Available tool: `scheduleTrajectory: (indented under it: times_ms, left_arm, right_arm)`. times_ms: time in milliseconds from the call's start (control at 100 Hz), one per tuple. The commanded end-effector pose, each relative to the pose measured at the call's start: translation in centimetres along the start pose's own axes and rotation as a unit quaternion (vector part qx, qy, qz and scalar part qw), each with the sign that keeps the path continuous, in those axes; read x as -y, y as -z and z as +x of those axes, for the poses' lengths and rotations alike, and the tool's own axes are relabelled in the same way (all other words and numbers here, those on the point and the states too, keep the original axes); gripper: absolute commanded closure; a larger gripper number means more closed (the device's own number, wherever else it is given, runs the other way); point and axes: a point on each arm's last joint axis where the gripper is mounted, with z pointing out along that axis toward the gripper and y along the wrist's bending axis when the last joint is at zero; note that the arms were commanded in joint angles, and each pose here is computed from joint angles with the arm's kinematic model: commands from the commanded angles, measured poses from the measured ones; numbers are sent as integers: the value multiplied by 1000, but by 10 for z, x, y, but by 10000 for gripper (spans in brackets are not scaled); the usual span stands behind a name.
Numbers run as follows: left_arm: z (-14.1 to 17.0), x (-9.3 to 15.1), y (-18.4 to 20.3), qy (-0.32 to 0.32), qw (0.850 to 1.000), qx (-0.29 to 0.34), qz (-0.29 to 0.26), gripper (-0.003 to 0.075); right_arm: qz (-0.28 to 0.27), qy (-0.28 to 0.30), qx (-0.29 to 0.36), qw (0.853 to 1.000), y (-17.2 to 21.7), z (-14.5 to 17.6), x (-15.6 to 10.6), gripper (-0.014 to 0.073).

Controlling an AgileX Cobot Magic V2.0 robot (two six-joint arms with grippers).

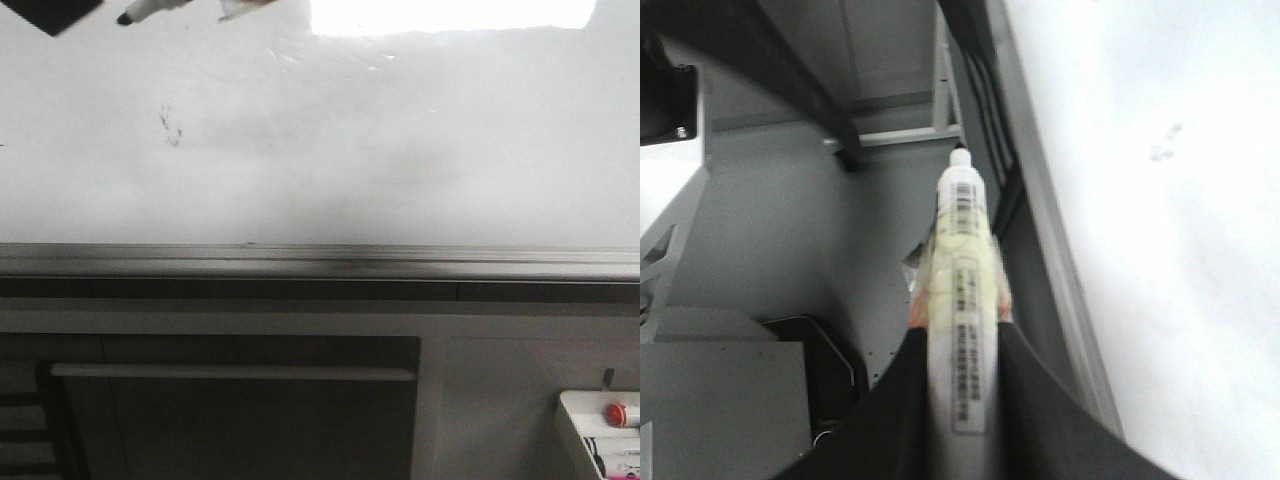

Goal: Write number 2 on whiteboard

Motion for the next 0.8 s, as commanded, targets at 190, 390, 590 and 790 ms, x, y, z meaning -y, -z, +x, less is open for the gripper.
scheduleTrajectory:
  times_ms: [190,390,590,790]
  left_arm:
    - [57,-5,45,150,979,69,-120,329]
    - [97,4,53,254,942,99,-194,329]
    - [110,3,51,291,920,123,-233,330]
    - [112,3,50,293,918,124,-235,330]
  right_arm:
    - [136,-83,18,987,53,30,-24,580]
    - [213,-231,33,949,76,70,-37,580]
    - [235,-268,46,933,89,85,-47,580]
    - [214,-284,43,934,87,85,-50,580]
